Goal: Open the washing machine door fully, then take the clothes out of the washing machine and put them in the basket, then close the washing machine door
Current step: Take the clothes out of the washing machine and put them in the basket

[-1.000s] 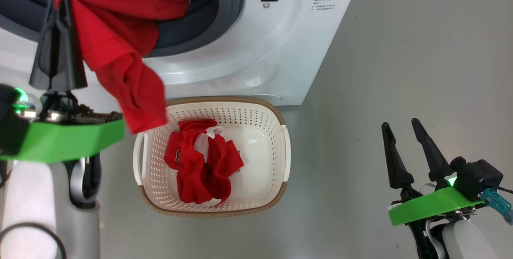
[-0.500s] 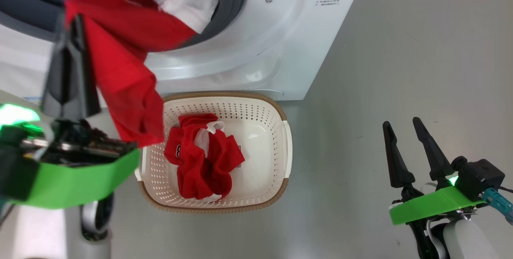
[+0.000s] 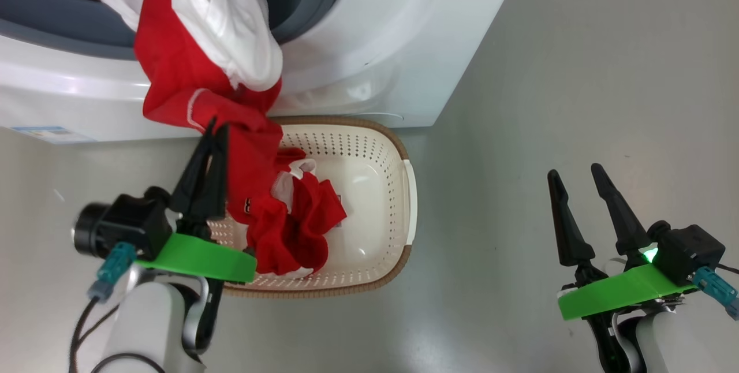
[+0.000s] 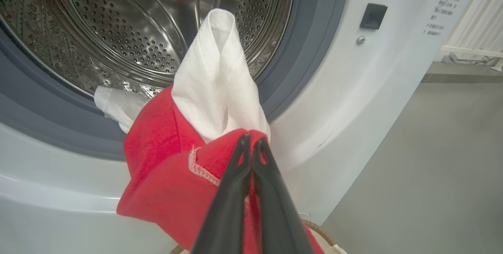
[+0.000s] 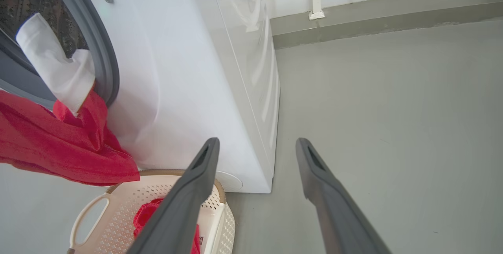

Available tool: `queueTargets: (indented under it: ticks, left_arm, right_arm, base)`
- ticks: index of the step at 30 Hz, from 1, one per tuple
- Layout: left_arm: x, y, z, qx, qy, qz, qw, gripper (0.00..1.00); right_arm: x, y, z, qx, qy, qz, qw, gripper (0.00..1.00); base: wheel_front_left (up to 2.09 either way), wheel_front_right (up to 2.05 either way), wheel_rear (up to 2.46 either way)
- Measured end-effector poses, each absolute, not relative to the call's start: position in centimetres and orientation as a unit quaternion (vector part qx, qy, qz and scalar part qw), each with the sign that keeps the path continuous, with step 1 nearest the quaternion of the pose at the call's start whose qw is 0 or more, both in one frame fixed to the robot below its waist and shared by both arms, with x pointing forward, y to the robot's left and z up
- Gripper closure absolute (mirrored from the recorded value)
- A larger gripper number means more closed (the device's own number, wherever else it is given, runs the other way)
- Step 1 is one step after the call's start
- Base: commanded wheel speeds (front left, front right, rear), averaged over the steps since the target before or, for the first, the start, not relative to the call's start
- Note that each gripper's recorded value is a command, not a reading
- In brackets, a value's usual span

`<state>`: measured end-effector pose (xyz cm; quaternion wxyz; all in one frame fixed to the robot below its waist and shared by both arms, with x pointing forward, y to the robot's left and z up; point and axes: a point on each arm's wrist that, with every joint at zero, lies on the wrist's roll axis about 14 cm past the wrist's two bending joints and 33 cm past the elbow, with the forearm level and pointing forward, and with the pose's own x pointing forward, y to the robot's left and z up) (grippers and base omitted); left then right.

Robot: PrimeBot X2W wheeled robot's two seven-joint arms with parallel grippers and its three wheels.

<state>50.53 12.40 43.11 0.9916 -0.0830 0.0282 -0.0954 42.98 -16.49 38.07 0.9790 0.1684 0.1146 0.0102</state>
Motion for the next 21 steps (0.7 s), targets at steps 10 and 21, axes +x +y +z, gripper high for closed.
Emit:
queueTargets:
  ticks: [10, 21]
  left_arm:
    - [49.2, 11.8, 34.6, -0.068, 0.159, -0.108, 0.979, 1.00]
    - [49.1, 11.1, 28.5, -0.050, 0.253, -0.126, 0.958, 0.83]
  right_arm:
    - [43.6, -16.2, 37.1, 0.169, 0.123, 0.013, 0.978, 0.00]
    - [44.4, -16.0, 35.3, 0.170, 0.139, 0.015, 0.976, 0.00]
  base:
    - [0.00, 0.00, 0.00]
    - [0.00, 0.00, 0.00]
